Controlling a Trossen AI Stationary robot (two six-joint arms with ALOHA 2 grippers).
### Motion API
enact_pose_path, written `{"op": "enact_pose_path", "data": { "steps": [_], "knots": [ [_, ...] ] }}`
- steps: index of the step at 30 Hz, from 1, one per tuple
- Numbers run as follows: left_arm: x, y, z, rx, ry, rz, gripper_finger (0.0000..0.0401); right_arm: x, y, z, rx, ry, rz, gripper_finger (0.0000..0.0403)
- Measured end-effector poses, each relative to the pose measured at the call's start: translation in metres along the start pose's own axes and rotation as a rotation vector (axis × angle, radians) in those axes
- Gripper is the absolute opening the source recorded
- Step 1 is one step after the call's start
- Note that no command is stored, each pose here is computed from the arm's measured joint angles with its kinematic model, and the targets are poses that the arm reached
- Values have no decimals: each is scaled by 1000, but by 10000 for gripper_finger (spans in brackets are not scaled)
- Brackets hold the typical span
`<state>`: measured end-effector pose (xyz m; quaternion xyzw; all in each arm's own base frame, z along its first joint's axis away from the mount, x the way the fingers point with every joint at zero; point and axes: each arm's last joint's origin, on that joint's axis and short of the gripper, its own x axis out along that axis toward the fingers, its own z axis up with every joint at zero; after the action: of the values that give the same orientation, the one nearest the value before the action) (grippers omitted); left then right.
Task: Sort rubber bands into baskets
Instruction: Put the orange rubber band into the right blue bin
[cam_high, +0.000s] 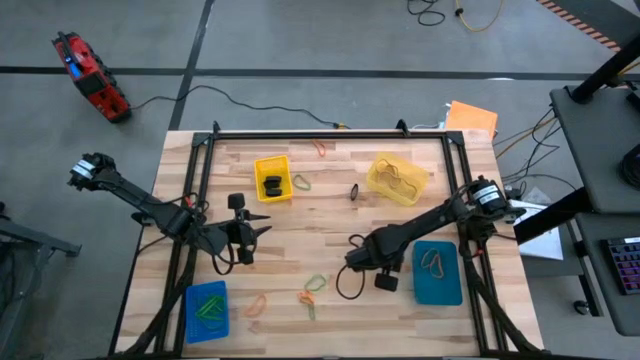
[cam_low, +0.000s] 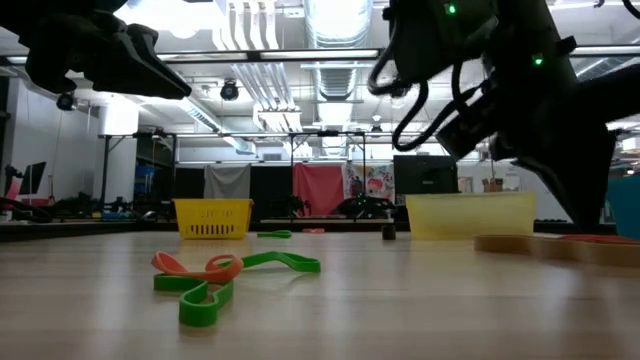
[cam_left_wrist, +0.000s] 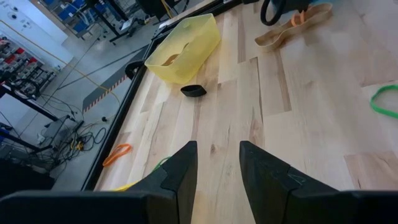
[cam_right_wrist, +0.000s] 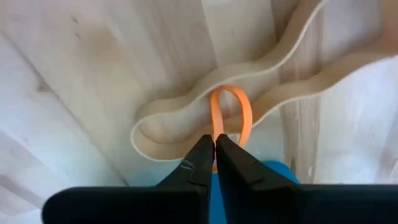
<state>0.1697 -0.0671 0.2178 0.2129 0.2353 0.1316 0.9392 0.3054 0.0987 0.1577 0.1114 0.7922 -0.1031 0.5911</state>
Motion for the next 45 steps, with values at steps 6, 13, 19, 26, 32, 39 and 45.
{"op": "enact_pose_path", "data": {
  "steps": [6, 13, 19, 26, 32, 39, 45],
  "knots": [
    [0, 0, 0, 0, 0, 0, 104, -8, 2, 4, -13, -58, -23, 9],
    [0, 0, 0, 0, 0, 0, 104, -6, 2, 4, -115, -74, -56, 27],
    [0, 0, 0, 0, 0, 0, 104, -5, 2, 3, -194, -80, -81, 84],
    [0, 0, 0, 0, 0, 0, 104, -3, 1, 4, -212, -105, -109, 149],
    [0, 0, 0, 1, 1, 0, 104, 4, 2, 7, -209, -86, -108, 161],
    [0, 0, 0, 1, 1, -1, 104, 13, 3, 9, -226, -52, -117, 142],
    [0, 0, 0, 2, 2, 0, 104, 13, 3, 10, -233, -53, -114, 88]
  ]
}}
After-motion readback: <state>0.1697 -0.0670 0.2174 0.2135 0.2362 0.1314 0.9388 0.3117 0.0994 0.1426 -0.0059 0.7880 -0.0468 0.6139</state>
